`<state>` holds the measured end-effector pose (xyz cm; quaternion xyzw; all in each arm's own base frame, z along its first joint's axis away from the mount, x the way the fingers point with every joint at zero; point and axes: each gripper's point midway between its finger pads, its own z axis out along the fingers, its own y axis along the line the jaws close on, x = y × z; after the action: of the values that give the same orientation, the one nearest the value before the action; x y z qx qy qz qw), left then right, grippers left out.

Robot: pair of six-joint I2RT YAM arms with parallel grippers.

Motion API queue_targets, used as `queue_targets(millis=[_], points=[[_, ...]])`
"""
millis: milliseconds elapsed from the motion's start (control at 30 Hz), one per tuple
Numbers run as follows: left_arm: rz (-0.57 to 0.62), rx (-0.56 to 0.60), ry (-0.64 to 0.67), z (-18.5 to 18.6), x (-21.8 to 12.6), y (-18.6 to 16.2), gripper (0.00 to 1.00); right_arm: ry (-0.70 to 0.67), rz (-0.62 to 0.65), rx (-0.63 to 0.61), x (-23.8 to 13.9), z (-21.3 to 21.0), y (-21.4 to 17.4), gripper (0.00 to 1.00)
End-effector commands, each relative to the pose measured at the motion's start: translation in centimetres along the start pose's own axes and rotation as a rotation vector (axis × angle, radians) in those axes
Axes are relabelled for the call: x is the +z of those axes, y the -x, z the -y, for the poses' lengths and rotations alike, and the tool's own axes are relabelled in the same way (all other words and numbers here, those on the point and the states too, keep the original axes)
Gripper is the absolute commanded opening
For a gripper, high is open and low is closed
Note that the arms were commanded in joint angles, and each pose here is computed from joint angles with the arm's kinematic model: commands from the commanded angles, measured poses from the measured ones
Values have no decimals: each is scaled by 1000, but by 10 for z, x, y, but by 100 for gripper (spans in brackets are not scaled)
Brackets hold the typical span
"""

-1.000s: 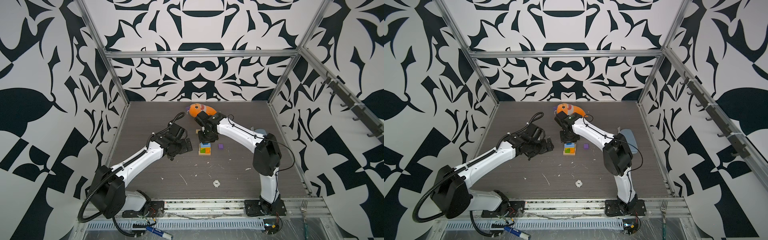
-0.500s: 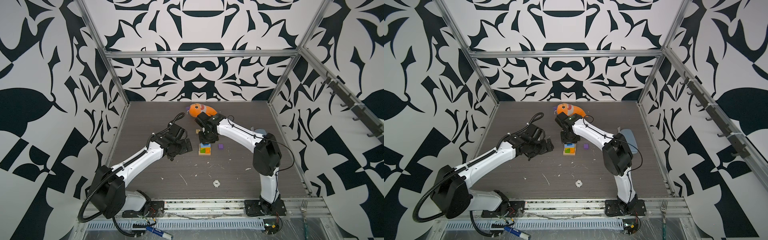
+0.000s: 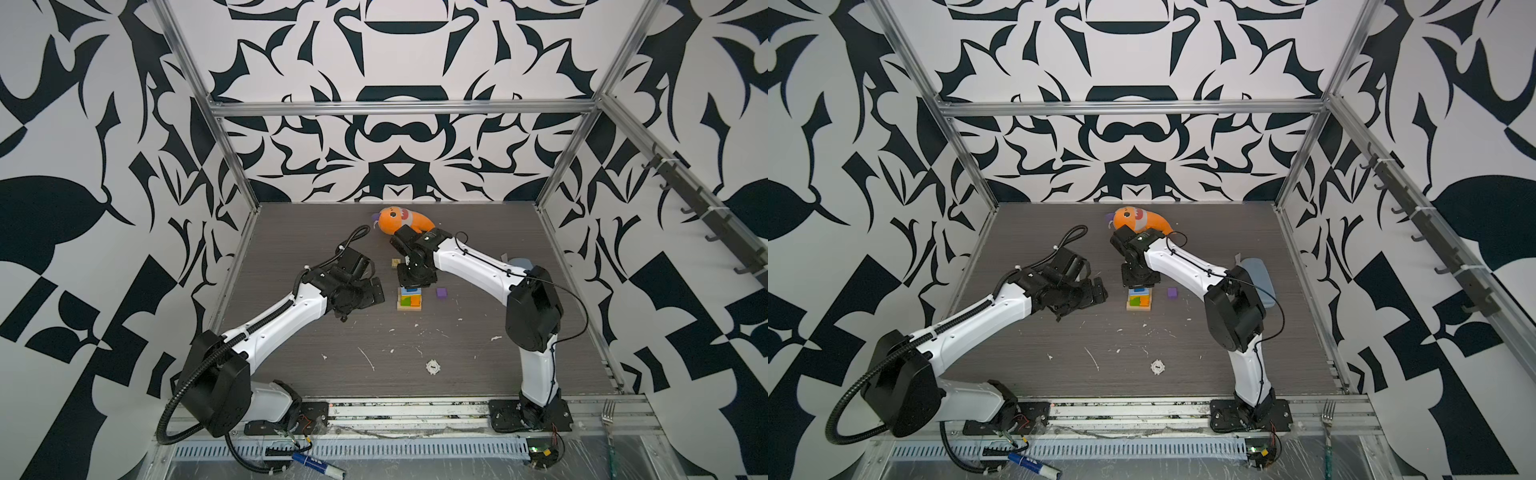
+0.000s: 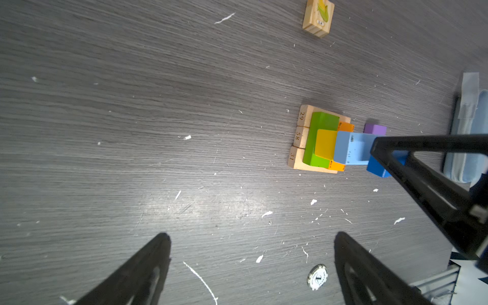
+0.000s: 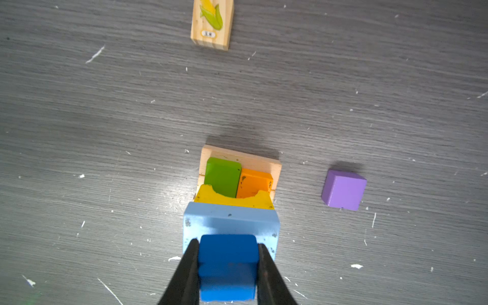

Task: Build the wood block tower
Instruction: 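Lower the blue cube onto the light-blue bar and open the right gripper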

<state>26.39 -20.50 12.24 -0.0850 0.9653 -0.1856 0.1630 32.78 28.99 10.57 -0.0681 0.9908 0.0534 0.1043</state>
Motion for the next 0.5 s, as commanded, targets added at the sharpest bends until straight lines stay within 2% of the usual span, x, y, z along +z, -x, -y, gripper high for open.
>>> queue_targets(millis=[0,467], points=[[-13,-13,4,-2,3,-1,99,-4,3,7,3,-1,0,25],[-22,-16,8,-4,6,-4,99,-8,-5,6,7,-1,-1,26]])
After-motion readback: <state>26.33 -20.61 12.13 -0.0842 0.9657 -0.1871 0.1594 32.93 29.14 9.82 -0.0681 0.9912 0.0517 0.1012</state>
